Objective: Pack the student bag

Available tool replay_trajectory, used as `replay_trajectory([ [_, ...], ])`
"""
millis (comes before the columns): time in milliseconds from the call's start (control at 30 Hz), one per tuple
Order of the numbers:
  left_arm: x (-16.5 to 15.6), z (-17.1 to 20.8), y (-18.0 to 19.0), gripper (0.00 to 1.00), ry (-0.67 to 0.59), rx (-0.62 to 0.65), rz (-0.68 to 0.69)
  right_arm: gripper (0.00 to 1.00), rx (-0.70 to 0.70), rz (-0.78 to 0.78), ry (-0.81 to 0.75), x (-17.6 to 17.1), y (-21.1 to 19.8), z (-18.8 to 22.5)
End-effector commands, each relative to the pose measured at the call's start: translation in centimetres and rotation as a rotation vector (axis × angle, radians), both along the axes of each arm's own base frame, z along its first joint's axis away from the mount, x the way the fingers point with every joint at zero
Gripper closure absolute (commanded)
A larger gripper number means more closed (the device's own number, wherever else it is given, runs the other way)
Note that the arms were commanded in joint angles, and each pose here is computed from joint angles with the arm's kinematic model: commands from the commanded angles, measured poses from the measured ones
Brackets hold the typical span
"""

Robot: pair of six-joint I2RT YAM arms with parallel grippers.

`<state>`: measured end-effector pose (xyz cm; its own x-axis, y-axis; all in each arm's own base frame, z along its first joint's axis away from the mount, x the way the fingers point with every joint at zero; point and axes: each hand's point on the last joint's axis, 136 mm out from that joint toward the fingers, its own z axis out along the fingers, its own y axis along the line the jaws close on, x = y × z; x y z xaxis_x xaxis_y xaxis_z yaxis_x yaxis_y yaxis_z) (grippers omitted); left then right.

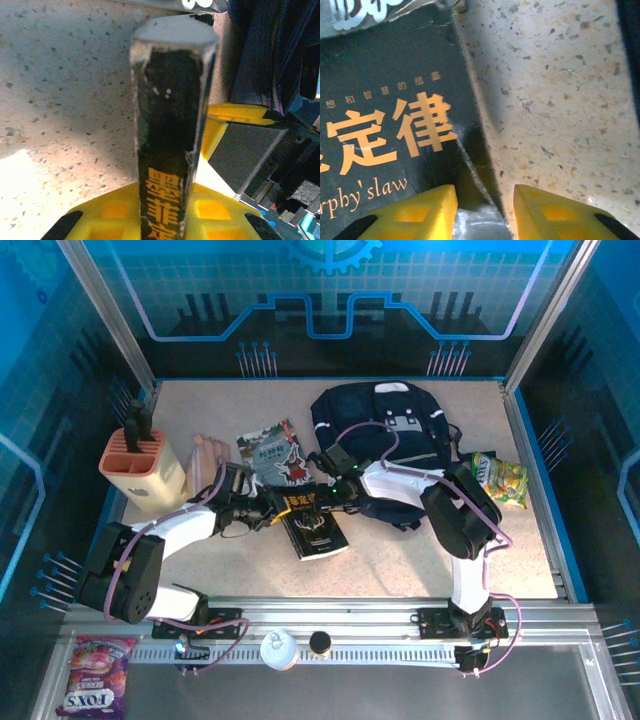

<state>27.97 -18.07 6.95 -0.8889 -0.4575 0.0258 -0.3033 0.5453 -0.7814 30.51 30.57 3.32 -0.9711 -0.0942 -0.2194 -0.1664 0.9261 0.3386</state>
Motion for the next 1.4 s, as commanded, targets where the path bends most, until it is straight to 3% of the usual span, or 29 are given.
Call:
replay_trajectory([
  [0, 1.5, 4.3, -0.7, 0.92, -0.12, -0.025, -0.006, 0.53, 0.09, 0.001, -0.051, -0.3, 0.2, 4.1],
  [233, 2.0, 10.1, 0.3, 0.98, -0.248, 0.0, 0.043, 0.25, 0.423, -0.12, -0.24, 0.9, -2.0, 12.6],
  [533, 7.1, 18.9, 1.5, 0.97, -0.38, -0.01, 0.153, 0.09, 0.741, -0.337, -0.323, 2.7, -8.3, 18.2],
  [700, 10.8, 23.9, 1.1, 0.97, -0.487, -0.133, 0.241, 0.05, 0.888, -0.439, -0.308, 3.5, -10.1, 19.5],
  [867, 13.5, 26.3, 1.4, 0.97, -0.54, -0.206, 0.335, 0.01, 1.003, -0.459, -0.284, 3.8, -9.8, 21.2],
  [1367, 16.6, 26.3, 0.8, 0.97, -0.509, -0.348, 0.455, 0.0, 1.201, -0.491, -0.156, 5.9, -4.5, 24.3],
])
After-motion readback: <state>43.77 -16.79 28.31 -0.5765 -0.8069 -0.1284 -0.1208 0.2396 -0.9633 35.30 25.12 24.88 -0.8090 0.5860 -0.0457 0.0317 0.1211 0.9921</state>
